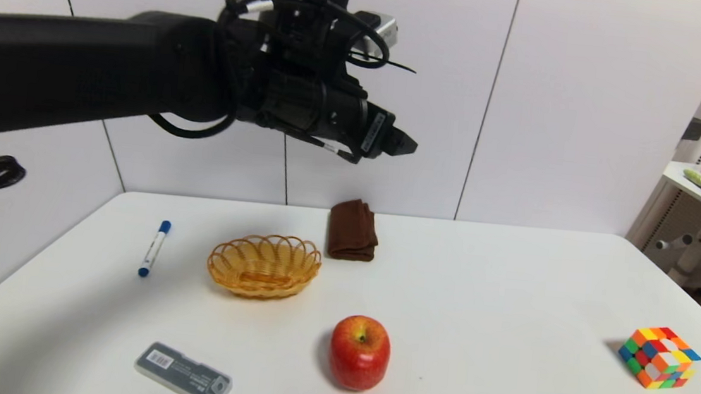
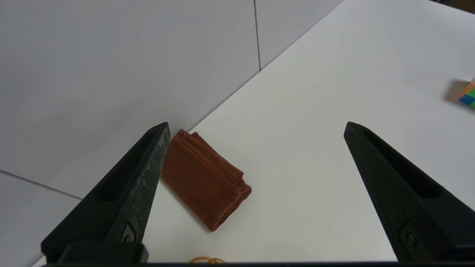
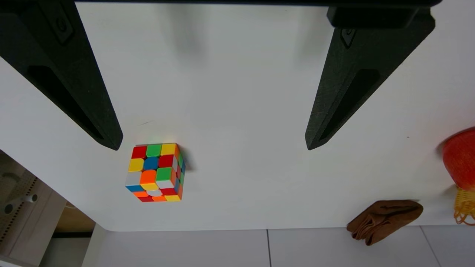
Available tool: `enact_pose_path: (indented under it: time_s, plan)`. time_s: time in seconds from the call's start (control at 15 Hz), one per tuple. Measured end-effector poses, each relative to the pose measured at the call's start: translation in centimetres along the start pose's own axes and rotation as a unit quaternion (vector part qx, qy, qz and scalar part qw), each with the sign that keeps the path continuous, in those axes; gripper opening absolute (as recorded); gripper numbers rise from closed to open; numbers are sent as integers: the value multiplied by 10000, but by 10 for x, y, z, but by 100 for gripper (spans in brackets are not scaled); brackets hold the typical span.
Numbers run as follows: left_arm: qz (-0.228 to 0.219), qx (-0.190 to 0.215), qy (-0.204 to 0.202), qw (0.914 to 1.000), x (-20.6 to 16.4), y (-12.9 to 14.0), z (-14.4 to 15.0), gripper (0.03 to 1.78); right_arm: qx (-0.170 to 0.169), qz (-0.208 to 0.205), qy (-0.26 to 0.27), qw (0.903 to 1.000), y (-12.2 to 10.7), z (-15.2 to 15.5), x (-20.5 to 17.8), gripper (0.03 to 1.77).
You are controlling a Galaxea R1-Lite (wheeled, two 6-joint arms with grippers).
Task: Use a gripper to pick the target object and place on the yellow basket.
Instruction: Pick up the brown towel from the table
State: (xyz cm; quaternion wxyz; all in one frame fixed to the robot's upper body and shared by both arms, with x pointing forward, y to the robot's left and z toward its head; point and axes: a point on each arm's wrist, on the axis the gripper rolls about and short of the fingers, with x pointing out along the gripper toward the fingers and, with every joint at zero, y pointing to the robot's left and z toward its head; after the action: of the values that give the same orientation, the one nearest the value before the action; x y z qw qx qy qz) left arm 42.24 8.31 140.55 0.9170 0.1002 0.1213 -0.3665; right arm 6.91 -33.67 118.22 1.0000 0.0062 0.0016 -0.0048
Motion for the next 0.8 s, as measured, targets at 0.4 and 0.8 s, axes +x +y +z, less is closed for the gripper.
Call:
enact_pose_path:
  time_s: [0.4,0.8]
  plan:
    - [56,-1133,-502,9923,75,6,-39,169,0,2,-2,10000,0,0,0,170]
    - [840,-1563,101,9841,110,32,-89,169,0,2,0,10000,0,0,0,170]
